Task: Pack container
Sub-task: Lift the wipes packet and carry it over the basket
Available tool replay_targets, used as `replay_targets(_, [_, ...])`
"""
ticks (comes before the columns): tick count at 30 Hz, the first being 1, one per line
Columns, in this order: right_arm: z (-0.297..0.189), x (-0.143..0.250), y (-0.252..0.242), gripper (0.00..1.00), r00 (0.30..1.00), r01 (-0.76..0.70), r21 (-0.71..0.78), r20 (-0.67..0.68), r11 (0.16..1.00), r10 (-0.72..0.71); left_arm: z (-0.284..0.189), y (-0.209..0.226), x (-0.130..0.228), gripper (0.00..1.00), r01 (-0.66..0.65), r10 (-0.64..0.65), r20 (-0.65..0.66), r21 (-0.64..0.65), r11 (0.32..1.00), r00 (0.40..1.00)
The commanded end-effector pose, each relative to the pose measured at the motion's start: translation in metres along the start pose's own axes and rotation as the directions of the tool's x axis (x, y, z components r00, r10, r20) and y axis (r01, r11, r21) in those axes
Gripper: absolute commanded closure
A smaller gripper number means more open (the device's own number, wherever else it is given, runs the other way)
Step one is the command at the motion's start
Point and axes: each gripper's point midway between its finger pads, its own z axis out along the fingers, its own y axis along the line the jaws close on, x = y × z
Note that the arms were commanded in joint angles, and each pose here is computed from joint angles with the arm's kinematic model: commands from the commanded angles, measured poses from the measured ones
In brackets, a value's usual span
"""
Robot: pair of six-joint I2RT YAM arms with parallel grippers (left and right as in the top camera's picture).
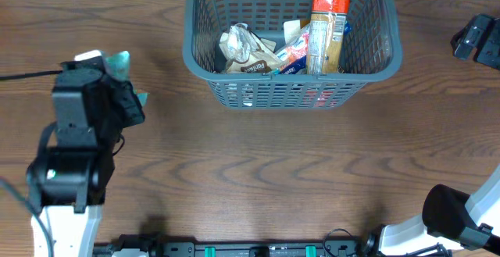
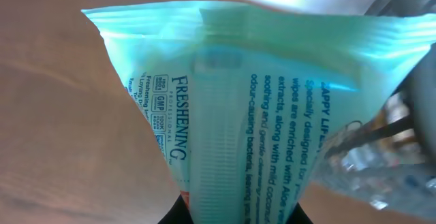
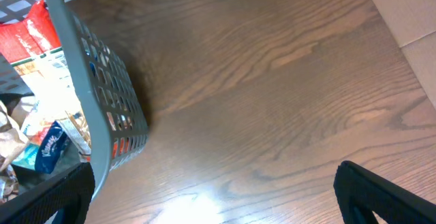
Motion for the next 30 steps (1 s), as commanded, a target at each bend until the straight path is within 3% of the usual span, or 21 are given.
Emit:
replay_targets(1, [0.001,0.001,0.0,0.01,1.0,0.01,-0.002,-0.007,1.0,-0.01,-0.022,-0.011,-0.031,0.94,0.039,-0.044,0.11,0.047,0.998,0.993])
replay_targets(6, [0.001,0.001,0.0,0.01,1.0,0.01,-0.006,-0.007,1.0,-0.01,-0.03,-0.06,-0.055,0.94,-0.001,-0.044,0.195,0.224,0.975,0.98])
replay_targets(15, [0.001,0.001,0.0,0.01,1.0,0.01,-0.005,-0.008,1.0,-0.01,-0.035,-0.174,-0.087,0.94,-0.105,-0.078,0.324,0.512,0.853,0.943])
replay_targets(23, [0.001,0.001,0.0,0.01,1.0,0.01,-0.006,-0.007,1.0,-0.01,-0.028,-0.253,-0.093,0.94,-0.171,-0.086,0.361,0.623,0.763,0.928])
replay_targets(30, [0.001,0.001,0.0,0.01,1.0,0.01,-0.005,-0.007,1.0,-0.01,0.017,-0.286,-0.077,0.94,-0.174,-0.051,0.325,0.624,0.762,0.944])
